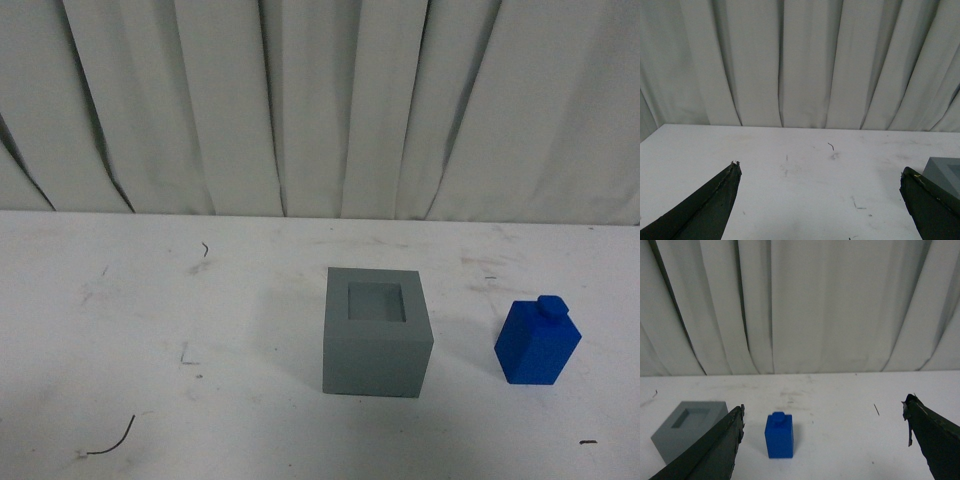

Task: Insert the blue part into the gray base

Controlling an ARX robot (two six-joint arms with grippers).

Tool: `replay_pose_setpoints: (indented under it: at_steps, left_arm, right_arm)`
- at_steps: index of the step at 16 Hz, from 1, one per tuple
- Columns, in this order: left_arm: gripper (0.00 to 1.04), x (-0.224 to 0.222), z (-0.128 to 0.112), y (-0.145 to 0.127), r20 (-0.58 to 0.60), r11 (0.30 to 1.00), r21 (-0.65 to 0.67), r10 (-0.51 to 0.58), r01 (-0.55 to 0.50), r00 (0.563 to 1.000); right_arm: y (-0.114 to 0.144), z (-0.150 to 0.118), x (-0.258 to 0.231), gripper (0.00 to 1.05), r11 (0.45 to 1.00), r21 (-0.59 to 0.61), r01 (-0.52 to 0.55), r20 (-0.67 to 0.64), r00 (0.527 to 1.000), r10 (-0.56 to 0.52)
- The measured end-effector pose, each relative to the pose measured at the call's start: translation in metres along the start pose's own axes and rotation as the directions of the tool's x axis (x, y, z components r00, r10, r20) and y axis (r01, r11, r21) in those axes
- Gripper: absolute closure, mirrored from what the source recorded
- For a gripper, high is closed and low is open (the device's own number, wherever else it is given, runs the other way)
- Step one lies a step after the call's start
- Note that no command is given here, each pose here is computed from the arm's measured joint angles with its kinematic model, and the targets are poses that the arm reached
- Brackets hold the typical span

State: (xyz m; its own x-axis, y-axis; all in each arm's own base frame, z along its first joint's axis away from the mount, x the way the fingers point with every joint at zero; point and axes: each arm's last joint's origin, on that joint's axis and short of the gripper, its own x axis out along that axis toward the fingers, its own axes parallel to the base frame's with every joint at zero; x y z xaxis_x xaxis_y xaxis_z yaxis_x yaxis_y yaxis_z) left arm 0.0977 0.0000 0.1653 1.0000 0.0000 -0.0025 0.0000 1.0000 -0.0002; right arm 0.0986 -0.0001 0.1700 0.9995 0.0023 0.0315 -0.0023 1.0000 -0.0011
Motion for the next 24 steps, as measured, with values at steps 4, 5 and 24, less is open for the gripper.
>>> replay_pose_setpoints:
  at_steps: [4, 5, 24]
  left_arm:
    - [0.07, 0.0, 0.0, 0.0, 0.0, 1.0, 0.0, 0.0, 0.0, 1.0]
    - [0.07, 0.0, 0.0, 0.0, 0.0, 1.0, 0.0, 0.0, 0.0, 1.0]
    - [0.07, 0.0, 0.0, 0.0, 0.0, 1.0, 0.0, 0.0, 0.0, 1.0]
  right_arm:
    - [-0.009, 0.008, 0.016, 0.06, 1.0, 0.016, 0.002, 0.007, 1.0, -0.002]
    - [-0.015, 0.02, 0.027, 0.06, 1.0, 0.024, 0.002, 0.041, 0.999, -0.003]
    - [-0.063, 0.052, 0.268, 0.06, 0.572, -0.549, -0.609, -0.384, 0.792, 0.474]
